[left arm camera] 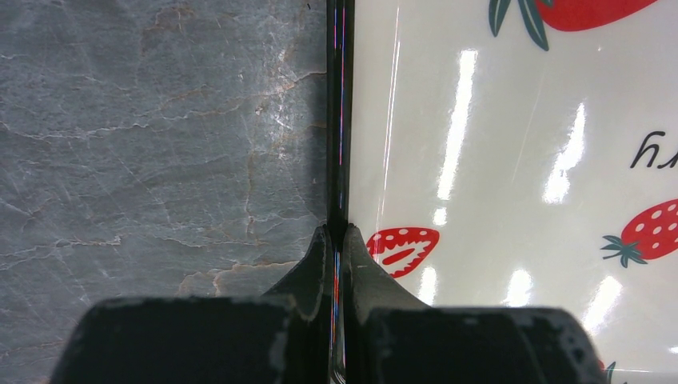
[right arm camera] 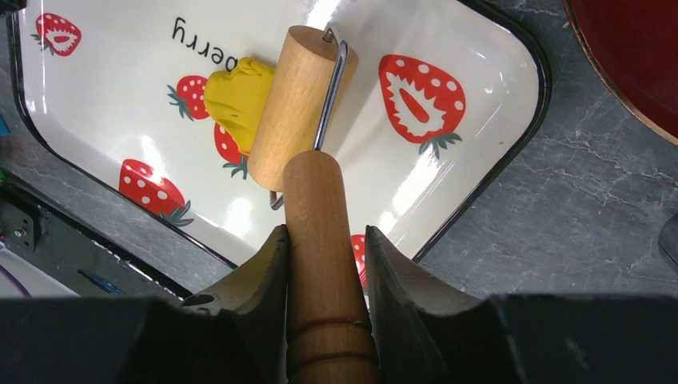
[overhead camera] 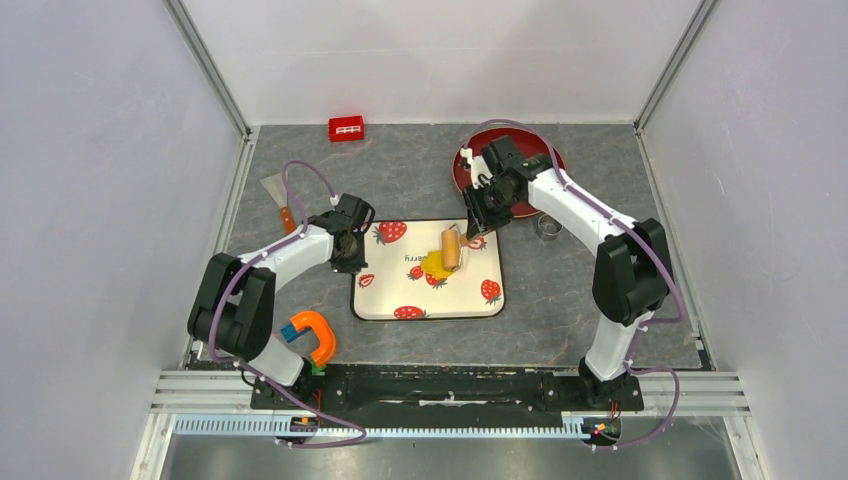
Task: Roll out the dumpling wrappers from the dough
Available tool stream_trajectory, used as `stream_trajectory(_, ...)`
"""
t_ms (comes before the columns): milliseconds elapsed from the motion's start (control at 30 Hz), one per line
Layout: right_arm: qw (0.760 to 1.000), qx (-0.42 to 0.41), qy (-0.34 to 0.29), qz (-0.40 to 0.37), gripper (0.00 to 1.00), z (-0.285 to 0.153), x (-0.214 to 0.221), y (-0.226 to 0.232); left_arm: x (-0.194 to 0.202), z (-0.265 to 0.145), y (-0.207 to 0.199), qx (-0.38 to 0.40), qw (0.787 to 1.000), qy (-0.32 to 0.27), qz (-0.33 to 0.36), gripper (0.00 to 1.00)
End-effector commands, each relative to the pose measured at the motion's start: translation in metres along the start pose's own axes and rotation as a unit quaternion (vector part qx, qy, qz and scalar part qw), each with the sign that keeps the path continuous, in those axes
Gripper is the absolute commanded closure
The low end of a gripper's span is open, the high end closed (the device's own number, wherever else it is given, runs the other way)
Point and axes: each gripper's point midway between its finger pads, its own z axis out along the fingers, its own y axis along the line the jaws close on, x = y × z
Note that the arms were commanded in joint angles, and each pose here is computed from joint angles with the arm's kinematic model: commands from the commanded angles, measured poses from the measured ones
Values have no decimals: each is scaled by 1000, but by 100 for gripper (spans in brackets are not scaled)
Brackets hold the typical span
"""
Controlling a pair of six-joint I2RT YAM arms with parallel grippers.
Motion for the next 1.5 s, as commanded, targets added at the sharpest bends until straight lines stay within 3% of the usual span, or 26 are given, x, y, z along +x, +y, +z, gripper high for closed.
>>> stream_trajectory(0,933,260,246,-43,100,2,119,-117,49,11,24,-55,995,86,-2,98)
stream_trajectory(400,919,277,276,-51,100,-10,147,-114,48,11,40,-62,993,95,-35,98)
stream_trajectory(967,926,257,275,-30,100,-18,150,-109,45,12,59,-79,990,97,-59,98)
stream_trajectory(1467,976,162,146,-24,100,-19,78,-67,38,14,46,-38,993,103,-39,98)
